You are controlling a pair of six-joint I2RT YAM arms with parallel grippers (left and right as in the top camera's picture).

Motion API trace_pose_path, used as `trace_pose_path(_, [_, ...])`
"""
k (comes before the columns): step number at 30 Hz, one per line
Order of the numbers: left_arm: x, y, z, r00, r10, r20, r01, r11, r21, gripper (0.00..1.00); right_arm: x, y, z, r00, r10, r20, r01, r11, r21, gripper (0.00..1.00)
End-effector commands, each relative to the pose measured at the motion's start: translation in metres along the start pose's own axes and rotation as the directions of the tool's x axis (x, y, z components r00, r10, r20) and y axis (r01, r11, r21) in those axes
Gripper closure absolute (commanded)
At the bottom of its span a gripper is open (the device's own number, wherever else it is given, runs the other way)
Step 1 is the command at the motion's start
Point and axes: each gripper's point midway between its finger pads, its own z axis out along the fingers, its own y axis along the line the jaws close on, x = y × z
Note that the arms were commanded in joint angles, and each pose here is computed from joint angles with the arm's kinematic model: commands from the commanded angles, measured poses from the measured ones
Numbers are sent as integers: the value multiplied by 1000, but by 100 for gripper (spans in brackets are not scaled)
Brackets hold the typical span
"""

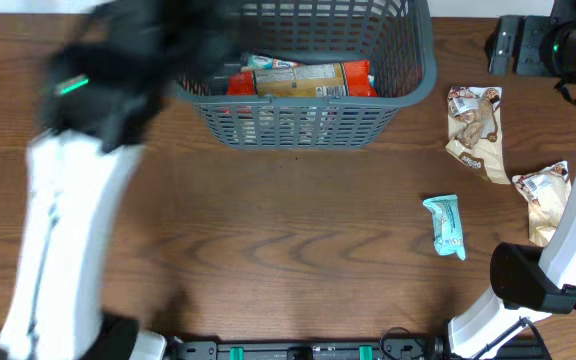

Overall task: Pack container
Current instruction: 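Carry the snack bar package into the basket and release it, then lower the right gripper onto the teal wrapped bar and grasp it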

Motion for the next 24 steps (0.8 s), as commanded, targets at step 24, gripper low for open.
trace_pose_path(24, [279,19,52,548,-682,-484,648,712,-269,1,175,16,-114,991,77,-106,-82,995,-51,1])
